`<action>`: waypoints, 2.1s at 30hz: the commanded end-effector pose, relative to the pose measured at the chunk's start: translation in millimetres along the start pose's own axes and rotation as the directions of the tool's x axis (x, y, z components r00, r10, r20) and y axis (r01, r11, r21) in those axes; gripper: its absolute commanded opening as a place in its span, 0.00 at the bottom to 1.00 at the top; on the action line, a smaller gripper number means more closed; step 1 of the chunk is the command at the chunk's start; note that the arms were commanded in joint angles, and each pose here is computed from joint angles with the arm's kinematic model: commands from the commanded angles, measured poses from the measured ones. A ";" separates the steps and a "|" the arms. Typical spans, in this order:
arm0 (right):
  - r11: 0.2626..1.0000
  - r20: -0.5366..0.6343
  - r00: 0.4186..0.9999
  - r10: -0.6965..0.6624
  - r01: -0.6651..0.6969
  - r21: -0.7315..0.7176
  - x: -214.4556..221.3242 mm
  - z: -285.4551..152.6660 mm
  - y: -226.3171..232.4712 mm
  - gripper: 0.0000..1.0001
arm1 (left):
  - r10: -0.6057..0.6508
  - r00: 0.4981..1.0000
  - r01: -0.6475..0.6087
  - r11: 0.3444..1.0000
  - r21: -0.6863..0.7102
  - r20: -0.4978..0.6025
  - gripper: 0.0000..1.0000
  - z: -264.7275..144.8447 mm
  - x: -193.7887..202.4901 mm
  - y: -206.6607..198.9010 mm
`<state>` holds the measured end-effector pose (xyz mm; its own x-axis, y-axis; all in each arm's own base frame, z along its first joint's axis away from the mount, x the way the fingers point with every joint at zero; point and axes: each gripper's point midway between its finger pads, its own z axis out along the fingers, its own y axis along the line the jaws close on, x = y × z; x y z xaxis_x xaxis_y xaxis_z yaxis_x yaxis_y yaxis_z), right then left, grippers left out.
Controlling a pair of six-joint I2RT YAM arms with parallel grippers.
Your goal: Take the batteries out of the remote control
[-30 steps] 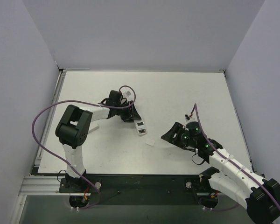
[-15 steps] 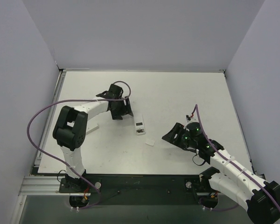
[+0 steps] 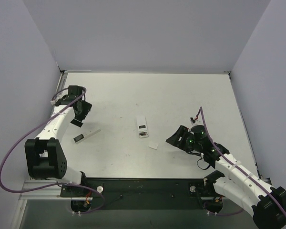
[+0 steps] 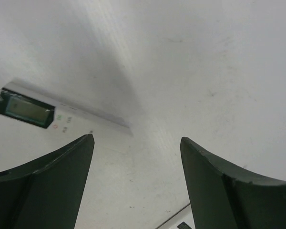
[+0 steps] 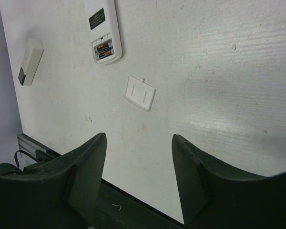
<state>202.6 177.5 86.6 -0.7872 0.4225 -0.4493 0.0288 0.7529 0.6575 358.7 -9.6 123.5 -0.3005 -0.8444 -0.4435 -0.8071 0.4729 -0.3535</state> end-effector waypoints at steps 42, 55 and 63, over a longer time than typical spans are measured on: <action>0.997 0.044 0.997 -0.062 0.061 0.037 -17.0 -17.0 4.9 0.51 | -0.450 0.892 0.400 0.760 -0.512 0.029 0.63 53.1 23.0 129.4; 0.998 0.045 0.998 -0.053 0.052 0.031 -16.5 -18.1 5.7 0.51 | -0.436 0.894 0.347 0.820 -0.455 -0.104 0.05 53.9 40.6 120.5; 0.997 0.054 0.996 -0.073 0.072 0.007 -18.9 -19.7 11.0 0.51 | -0.146 0.926 0.176 0.983 0.055 -0.349 0.00 40.0 52.5 39.7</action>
<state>198.2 166.6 93.8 -0.7826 0.3862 -0.4884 0.0125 0.7940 0.6078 284.9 9.1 26.0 -0.1248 -0.9873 -0.0988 -0.9745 0.1406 -0.1747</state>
